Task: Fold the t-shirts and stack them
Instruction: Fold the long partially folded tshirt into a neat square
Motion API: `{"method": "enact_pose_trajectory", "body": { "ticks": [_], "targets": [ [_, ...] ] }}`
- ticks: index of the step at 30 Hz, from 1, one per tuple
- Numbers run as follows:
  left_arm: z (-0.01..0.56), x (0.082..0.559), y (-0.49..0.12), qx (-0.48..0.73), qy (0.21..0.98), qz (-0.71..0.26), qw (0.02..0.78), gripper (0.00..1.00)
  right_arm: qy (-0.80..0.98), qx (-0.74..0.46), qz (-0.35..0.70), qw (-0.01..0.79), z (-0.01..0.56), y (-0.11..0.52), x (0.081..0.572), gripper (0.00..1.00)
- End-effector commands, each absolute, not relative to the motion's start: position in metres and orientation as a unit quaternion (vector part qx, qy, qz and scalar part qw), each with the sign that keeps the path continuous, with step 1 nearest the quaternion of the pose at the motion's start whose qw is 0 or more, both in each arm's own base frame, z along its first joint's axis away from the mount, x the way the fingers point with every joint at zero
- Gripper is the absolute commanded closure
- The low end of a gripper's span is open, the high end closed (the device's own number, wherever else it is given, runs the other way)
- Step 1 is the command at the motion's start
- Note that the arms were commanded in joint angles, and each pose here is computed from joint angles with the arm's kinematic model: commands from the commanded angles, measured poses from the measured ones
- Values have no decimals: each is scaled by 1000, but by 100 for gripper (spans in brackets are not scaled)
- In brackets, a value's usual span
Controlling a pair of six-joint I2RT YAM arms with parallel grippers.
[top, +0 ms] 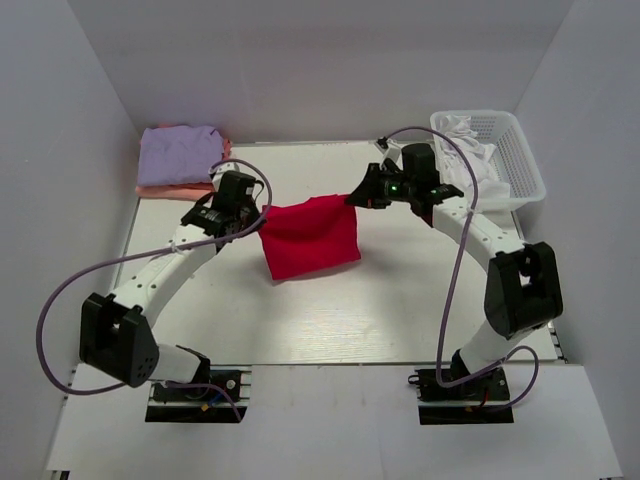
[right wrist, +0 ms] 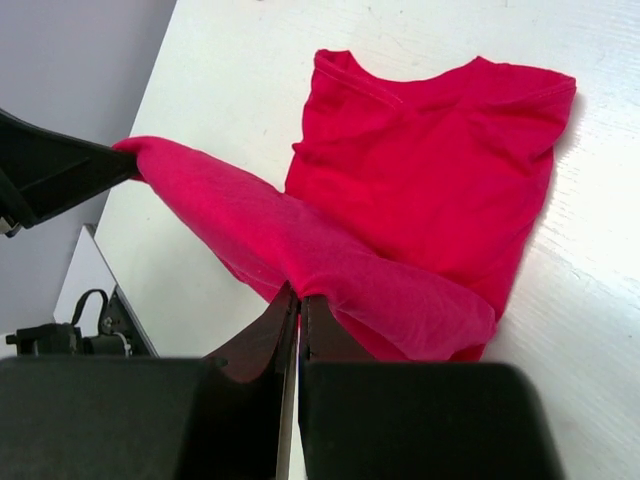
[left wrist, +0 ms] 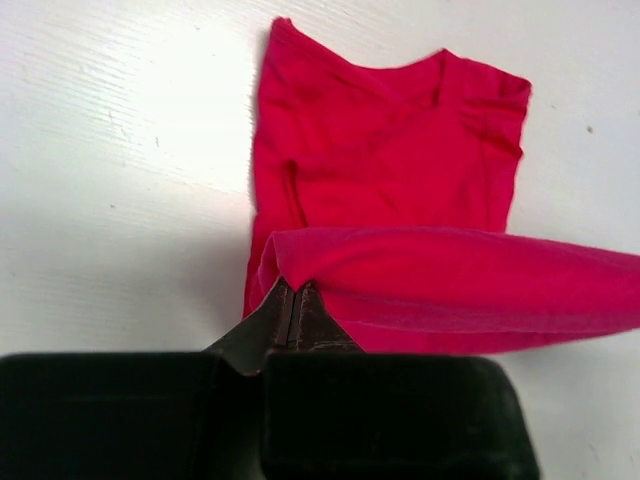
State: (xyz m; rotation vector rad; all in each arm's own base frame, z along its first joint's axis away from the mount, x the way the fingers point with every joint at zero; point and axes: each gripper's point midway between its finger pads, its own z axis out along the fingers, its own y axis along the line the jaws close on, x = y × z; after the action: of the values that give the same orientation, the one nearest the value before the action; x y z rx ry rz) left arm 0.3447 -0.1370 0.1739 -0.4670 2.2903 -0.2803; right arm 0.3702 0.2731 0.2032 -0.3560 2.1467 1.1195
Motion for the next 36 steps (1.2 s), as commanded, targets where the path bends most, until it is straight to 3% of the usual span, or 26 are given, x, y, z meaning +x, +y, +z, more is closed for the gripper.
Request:
{"method": "enact_pose_trajectory", "body": {
  "ticks": [1, 11, 25, 26, 27, 28, 29, 30, 36],
  "targets": [
    [194, 365, -124, -208, 879, -87, 421, 100, 809, -148, 434, 367, 220, 275, 392, 100],
    [180, 408, -136, -176, 883, -93, 426, 100, 812, -143, 432, 364, 206, 273, 425, 100],
    [138, 455, -121, -203, 891, -53, 402, 100, 820, -146, 464, 302, 142, 291, 471, 100],
    [132, 454, -117, -205, 893, -40, 398, 95, 808, -156, 472, 315, 150, 295, 478, 100],
    [131, 461, -112, -216, 891, -34, 397, 78, 810, -154, 475, 307, 140, 298, 484, 86],
    [130, 464, -113, -216, 891, -34, 397, 55, 810, -152, 478, 304, 140, 297, 486, 71],
    [133, 467, -114, -216, 891, -34, 398, 7, 806, -154, 480, 310, 145, 300, 492, 35],
    [138, 470, -110, -216, 889, -32, 403, 0, 806, -154, 480, 309, 143, 300, 494, 10],
    [171, 482, -128, -181, 884, -89, 422, 0, 790, -168, 477, 348, 184, 294, 495, 10]
  ]
}}
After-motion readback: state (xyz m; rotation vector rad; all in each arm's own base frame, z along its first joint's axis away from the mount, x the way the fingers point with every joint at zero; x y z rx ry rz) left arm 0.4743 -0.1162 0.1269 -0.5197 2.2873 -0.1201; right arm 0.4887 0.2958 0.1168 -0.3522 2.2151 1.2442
